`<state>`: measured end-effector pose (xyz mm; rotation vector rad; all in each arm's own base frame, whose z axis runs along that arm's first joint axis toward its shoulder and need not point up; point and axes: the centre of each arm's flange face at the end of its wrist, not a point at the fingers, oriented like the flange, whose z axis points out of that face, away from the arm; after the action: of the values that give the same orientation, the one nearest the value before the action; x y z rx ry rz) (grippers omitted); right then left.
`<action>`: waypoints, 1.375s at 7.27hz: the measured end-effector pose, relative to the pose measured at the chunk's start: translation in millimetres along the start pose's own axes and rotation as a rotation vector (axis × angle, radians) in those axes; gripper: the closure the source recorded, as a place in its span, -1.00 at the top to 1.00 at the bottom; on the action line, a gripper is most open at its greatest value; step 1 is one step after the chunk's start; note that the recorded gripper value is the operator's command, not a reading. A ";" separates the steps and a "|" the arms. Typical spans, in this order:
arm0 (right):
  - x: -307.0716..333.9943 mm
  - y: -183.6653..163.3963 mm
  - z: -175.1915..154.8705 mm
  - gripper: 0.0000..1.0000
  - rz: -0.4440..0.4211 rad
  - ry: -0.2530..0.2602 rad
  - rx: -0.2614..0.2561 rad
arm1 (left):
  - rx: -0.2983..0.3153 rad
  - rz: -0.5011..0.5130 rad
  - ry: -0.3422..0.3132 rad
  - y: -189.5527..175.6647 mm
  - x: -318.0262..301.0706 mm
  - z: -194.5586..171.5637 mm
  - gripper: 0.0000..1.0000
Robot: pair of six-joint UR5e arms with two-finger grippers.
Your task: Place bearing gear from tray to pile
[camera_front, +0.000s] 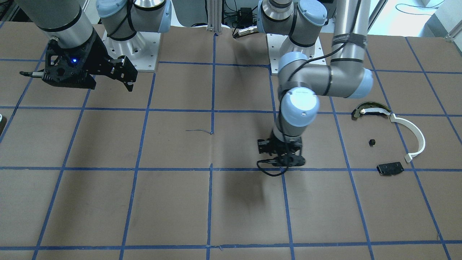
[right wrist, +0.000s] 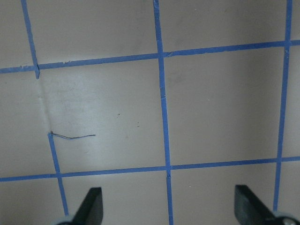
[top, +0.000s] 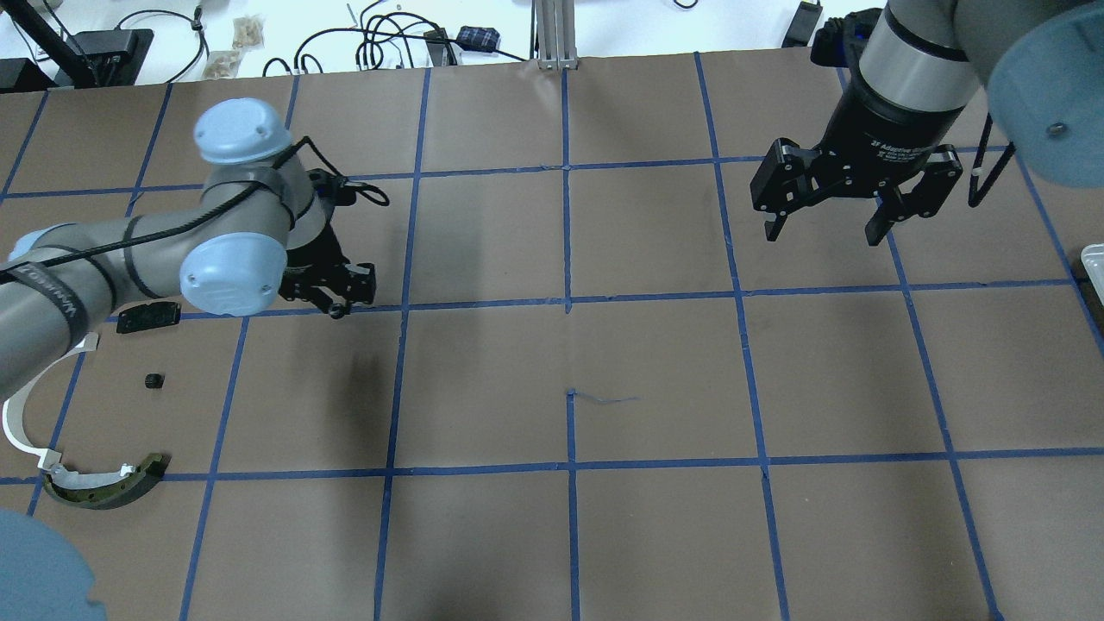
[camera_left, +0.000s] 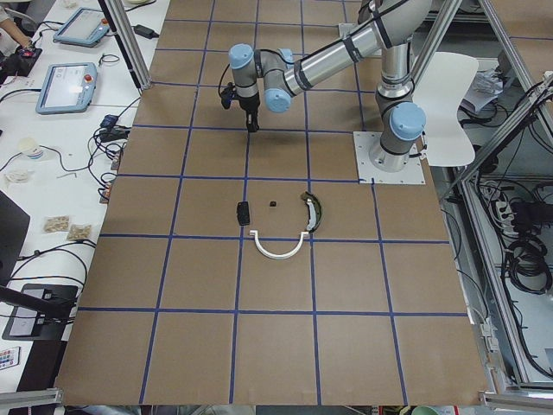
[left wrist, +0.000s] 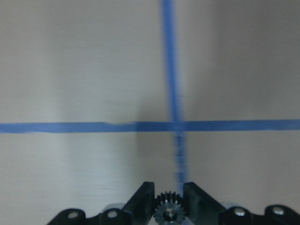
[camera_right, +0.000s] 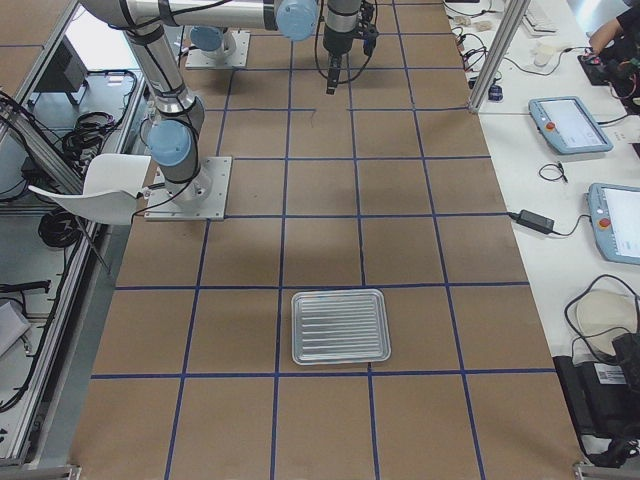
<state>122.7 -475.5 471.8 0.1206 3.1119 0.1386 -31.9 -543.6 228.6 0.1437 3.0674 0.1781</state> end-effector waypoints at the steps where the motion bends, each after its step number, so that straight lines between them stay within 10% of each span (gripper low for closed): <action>1: 3.3 -0.2 -2.5 1.00 -0.002 0.027 0.006 | -0.017 0.041 -0.011 9.0 -52.9 4.0 -1.00; 7: 4.1 -0.6 -11.4 1.00 -0.007 0.050 0.036 | -0.096 0.086 0.014 53.8 -183.6 43.4 -1.00; 10: 3.9 -0.1 -12.1 1.00 -0.008 0.050 0.040 | -0.120 0.084 0.026 52.8 -185.4 56.6 -0.63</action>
<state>118.5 -476.3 483.7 0.1075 3.1651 0.0798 161.0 -503.0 189.9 0.2662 3.0679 0.3706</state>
